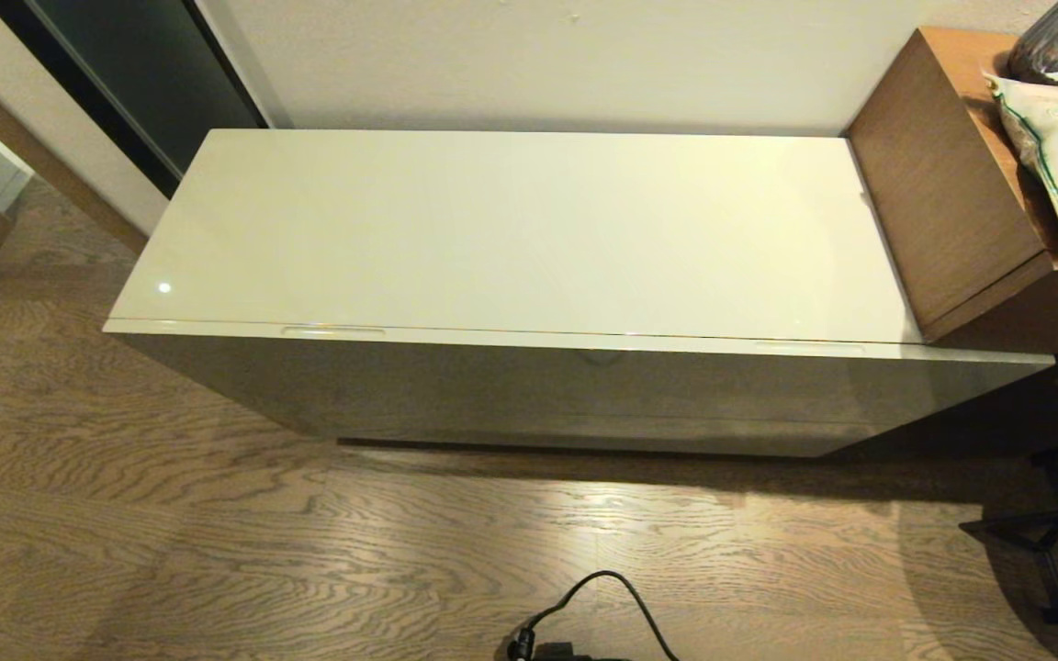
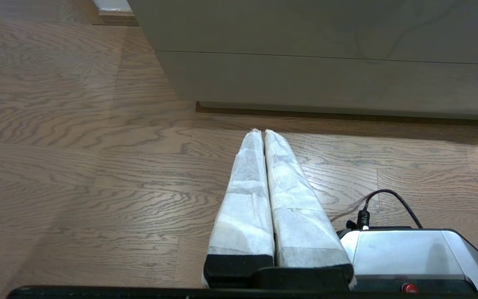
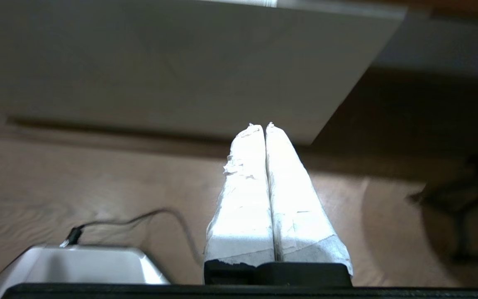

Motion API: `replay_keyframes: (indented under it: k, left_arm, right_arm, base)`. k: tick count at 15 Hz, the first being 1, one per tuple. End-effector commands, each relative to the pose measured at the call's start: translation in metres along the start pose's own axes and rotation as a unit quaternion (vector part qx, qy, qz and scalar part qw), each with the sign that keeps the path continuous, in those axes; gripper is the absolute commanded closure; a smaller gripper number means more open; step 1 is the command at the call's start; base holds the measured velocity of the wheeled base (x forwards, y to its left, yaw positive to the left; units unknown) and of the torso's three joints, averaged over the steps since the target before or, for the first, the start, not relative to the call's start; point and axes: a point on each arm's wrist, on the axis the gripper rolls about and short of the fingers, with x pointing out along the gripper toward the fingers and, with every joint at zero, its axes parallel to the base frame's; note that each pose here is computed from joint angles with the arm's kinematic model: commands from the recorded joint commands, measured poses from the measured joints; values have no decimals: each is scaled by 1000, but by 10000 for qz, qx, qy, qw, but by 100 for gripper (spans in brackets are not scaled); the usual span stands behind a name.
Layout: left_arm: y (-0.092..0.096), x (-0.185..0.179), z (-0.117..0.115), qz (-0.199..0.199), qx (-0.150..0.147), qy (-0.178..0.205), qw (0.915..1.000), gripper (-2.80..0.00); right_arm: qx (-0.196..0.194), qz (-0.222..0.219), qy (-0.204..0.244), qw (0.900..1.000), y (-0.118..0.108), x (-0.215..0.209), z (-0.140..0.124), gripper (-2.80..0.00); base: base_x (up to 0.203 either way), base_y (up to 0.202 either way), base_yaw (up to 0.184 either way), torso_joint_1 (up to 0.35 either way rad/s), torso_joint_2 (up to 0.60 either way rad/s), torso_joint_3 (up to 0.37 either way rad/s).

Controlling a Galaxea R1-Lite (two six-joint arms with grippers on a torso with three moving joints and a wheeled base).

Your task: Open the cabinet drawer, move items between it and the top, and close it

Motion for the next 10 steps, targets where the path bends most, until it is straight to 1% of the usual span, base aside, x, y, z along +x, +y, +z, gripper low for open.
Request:
replay_keyframes:
  k: [1, 2, 3, 6, 8, 10]
  left_arm:
    - [0, 0, 0, 0, 2, 0, 10000, 0]
    - [0, 0, 0, 0, 2, 0, 10000, 0]
    - [0, 0, 0, 0, 2, 0, 10000, 0]
    - [0, 0, 0, 0, 2, 0, 10000, 0]
    - [0, 0, 0, 2, 2, 0, 10000, 0]
    - [0, 0, 0, 0, 2, 0, 10000, 0]
  right_arm:
    - [90, 10, 191, 9998, 0, 0, -4, 0]
    - [178, -6, 307, 9994, 0, 0, -6, 0]
    - [212, -19, 239, 9995, 0, 0, -5, 0]
    - [225, -18, 252, 9994, 0, 0, -5, 0]
    - [367, -16, 230, 9991, 0, 0, -5, 0]
    - [340, -16, 231, 9992, 0, 0, -5, 0]
  base:
    - [0, 0, 0, 0, 0, 0]
    - [0, 0, 0, 0, 0, 0]
    - [0, 0, 0, 0, 0, 0]
    - [0, 0, 0, 0, 0, 0]
    - [0, 0, 0, 0, 0, 0]
    - [0, 0, 0, 0, 0, 0]
